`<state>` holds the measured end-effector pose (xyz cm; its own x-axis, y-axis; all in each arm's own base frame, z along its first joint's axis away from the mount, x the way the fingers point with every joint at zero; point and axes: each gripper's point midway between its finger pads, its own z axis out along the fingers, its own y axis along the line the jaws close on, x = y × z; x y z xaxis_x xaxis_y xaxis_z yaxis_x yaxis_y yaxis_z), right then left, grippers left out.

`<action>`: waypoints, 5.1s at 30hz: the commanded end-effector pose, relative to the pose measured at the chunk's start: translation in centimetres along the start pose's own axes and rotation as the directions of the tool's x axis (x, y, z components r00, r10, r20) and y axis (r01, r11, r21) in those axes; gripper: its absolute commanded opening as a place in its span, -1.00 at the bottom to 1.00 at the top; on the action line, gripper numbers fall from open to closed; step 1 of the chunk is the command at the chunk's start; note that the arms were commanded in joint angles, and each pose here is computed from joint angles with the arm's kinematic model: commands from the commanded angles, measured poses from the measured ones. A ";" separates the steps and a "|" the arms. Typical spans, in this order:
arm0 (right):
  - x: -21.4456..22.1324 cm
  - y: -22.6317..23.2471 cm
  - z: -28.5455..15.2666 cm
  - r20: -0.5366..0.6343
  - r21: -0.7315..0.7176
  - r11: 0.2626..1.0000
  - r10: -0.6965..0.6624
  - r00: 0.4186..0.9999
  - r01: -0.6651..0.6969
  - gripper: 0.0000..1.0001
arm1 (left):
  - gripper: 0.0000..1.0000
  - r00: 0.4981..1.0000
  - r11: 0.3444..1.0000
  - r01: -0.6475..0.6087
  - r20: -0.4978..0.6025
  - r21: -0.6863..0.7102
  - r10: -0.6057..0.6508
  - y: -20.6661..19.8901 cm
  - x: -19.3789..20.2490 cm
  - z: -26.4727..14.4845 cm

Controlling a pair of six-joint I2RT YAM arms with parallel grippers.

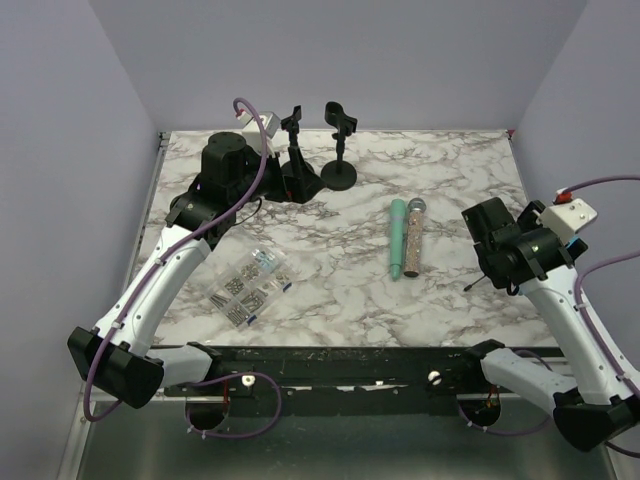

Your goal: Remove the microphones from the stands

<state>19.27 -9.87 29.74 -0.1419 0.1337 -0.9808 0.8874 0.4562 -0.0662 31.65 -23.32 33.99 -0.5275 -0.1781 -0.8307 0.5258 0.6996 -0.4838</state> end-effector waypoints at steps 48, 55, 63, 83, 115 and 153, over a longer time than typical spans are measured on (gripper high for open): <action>-10.3 -3.2 0.5 0.189 0.019 0.993 0.113 0.976 -0.118 -0.48 | 0.97 1.000 0.999 0.021 -0.023 0.042 -0.020 -0.6 0.4 0.6; -15.8 -4.4 -0.6 0.241 -0.016 0.993 0.118 0.963 -0.118 -0.55 | 0.97 1.000 1.000 0.015 -0.023 0.024 -0.014 -0.2 0.5 0.7; -21.0 -2.8 -1.9 0.323 -0.187 0.978 0.150 0.934 -0.092 -0.66 | 0.97 1.000 1.000 0.016 -0.027 0.020 -0.015 -0.1 0.6 0.9; 0.1 25.0 -15.4 -0.421 -0.906 0.191 -0.302 0.855 -0.379 -0.82 | 0.97 0.999 1.000 0.009 -0.043 -0.008 -0.010 0.7 0.9 1.4; 21.7 35.3 -11.4 -0.359 -0.906 0.418 -0.684 0.635 -0.062 -0.78 | 0.97 0.998 1.000 0.022 -0.052 -0.005 -0.022 1.1 0.8 1.6; 25.2 35.3 -11.3 -0.355 -0.906 0.422 -0.725 0.590 -0.028 0.13 | 0.97 0.998 0.999 0.042 -0.051 0.011 -0.042 1.1 0.7 1.5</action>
<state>41.82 19.17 4.16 -0.8918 0.0798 -0.4454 0.0015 0.9848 0.1735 33.04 -23.56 31.32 -0.5941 -0.1619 -0.7879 0.4882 0.7059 -0.5131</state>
